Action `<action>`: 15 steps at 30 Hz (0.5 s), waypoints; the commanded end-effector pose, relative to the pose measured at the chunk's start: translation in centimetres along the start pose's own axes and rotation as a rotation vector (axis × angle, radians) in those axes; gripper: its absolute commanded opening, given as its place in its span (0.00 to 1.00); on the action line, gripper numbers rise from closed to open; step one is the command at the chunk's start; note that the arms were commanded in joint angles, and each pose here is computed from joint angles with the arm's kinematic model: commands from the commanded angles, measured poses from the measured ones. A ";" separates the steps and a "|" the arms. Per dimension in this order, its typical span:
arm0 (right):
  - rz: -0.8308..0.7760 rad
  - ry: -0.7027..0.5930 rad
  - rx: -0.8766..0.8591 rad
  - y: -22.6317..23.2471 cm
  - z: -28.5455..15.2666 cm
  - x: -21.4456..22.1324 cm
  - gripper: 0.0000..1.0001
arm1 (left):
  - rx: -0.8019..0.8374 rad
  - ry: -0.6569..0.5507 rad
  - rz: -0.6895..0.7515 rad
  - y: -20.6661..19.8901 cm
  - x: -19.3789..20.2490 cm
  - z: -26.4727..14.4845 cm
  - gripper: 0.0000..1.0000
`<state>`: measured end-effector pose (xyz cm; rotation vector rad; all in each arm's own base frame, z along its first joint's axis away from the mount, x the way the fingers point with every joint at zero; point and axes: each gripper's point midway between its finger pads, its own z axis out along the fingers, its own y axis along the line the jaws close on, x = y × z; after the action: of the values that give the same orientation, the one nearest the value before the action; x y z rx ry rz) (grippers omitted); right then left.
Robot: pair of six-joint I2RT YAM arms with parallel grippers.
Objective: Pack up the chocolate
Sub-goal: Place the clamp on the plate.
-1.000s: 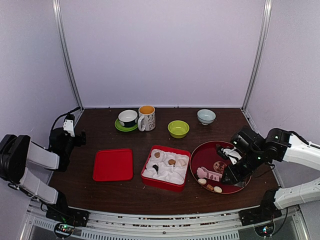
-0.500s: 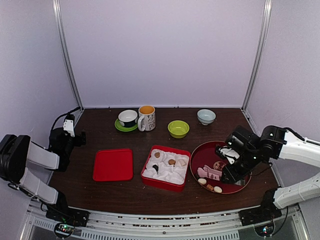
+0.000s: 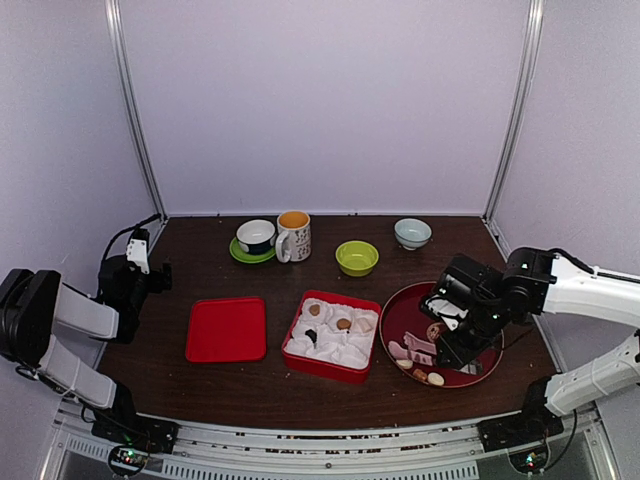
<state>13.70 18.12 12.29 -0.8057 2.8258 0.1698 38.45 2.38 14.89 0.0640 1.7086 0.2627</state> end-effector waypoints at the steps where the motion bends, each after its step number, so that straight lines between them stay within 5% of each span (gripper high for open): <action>1: -0.020 -0.021 0.039 -0.3 -0.4 -0.8 0.38 | -0.013 -0.059 -0.013 0.5 -1.6 0.2 0.98; 11: -0.028 -0.010 0.055 -0.2 0.4 -0.9 0.44 | -0.012 -0.060 -0.013 0.5 -1.6 0.2 0.98; 15: -0.008 -0.011 0.051 -0.1 1.2 -0.4 0.61 | -0.013 -0.060 -0.014 0.5 -1.6 0.2 0.98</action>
<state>14.20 18.49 11.73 -0.8163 2.8260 0.1168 38.45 2.38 14.89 0.0640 1.7086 0.2627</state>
